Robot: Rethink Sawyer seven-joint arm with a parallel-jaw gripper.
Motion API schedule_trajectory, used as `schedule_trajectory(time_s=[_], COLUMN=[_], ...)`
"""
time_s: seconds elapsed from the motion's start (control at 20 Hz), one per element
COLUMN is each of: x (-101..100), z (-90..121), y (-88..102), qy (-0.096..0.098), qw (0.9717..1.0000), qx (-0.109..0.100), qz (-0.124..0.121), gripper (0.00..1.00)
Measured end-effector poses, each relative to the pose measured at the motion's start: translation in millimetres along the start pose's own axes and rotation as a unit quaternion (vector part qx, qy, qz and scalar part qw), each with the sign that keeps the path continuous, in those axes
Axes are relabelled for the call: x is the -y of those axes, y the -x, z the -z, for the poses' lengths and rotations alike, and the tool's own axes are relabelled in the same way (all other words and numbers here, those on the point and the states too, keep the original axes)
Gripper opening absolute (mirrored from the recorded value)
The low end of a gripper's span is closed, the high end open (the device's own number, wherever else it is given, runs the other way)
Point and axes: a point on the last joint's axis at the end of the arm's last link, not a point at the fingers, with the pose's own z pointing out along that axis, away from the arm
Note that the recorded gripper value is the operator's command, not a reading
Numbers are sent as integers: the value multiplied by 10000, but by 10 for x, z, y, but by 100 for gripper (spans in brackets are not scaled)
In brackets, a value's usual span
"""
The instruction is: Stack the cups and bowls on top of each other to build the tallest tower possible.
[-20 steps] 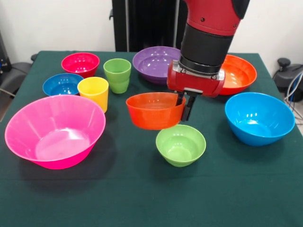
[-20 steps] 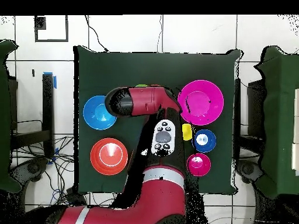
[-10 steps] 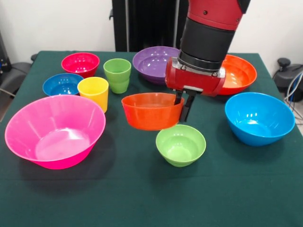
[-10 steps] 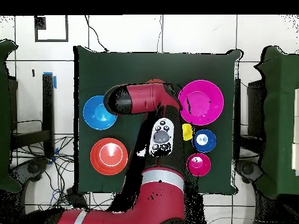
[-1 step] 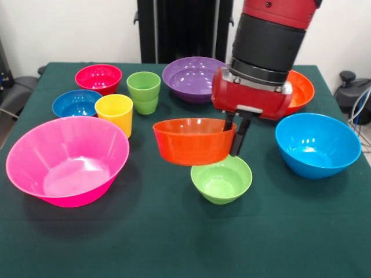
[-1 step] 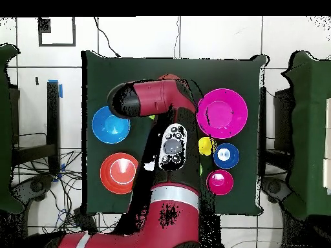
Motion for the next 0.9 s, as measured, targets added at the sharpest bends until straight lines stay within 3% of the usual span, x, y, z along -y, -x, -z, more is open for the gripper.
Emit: schedule_trajectory(time_s=[0.4,0.7,0.9], x=[-284,-470,-631], z=[74,37,-95], y=[337,501,583], qy=[-96,-171,-250], qw=[9997,9989,9973], qx=[-130,-355,-607], qz=[173,255,320], gripper=[0,0,0])
